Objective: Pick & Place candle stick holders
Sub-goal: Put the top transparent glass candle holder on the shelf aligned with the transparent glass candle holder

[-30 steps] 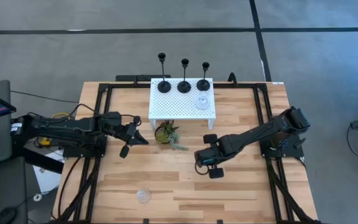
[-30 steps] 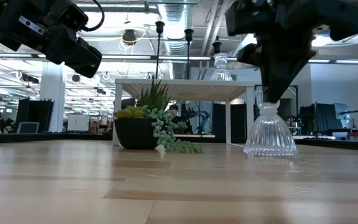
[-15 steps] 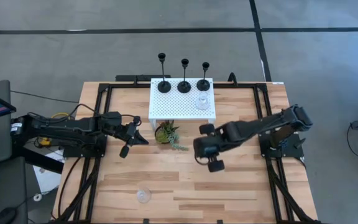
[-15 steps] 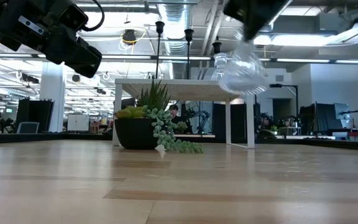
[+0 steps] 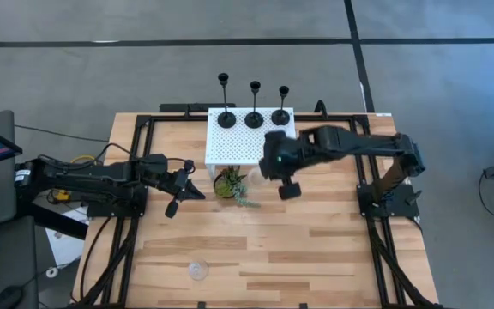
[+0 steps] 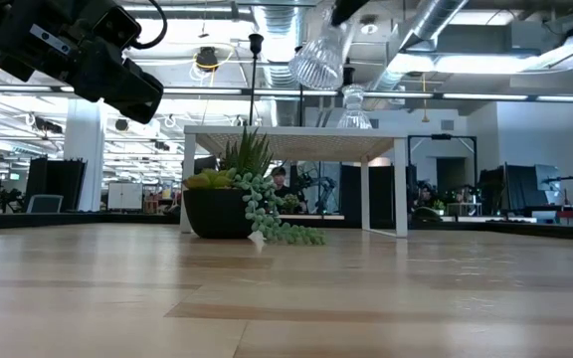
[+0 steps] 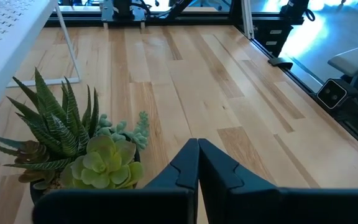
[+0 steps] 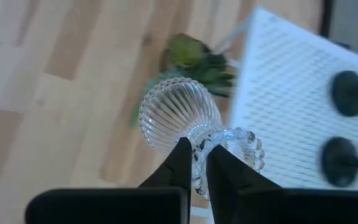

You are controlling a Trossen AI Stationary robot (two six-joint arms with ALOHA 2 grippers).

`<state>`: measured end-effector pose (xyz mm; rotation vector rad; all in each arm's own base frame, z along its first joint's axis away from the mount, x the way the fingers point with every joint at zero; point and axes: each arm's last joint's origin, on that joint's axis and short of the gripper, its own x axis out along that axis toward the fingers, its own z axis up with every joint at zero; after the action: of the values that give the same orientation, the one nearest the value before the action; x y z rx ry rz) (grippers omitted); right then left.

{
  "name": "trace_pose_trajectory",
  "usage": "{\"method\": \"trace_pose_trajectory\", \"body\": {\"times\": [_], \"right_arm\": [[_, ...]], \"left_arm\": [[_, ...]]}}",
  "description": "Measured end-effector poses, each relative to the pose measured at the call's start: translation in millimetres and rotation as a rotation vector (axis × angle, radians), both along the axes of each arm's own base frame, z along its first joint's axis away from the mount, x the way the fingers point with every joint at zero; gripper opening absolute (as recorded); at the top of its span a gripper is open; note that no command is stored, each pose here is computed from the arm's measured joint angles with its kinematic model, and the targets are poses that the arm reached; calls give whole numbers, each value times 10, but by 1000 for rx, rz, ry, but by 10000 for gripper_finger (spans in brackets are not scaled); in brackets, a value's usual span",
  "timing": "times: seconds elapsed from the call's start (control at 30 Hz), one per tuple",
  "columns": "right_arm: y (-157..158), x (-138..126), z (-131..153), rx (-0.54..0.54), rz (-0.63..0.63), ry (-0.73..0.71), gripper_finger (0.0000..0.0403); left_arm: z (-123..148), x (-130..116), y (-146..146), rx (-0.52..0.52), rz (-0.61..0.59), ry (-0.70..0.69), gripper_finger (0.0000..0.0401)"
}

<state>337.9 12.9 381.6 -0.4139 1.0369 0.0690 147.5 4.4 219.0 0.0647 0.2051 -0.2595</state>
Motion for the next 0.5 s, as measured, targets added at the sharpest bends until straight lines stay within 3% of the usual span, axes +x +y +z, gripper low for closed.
{"method": "trace_pose_trajectory", "body": {"times": [0.5], "right_arm": [[-659,381,89,-99,-34,115,14]], "left_arm": [[2,-2,0,0,0,-2,9]]}}
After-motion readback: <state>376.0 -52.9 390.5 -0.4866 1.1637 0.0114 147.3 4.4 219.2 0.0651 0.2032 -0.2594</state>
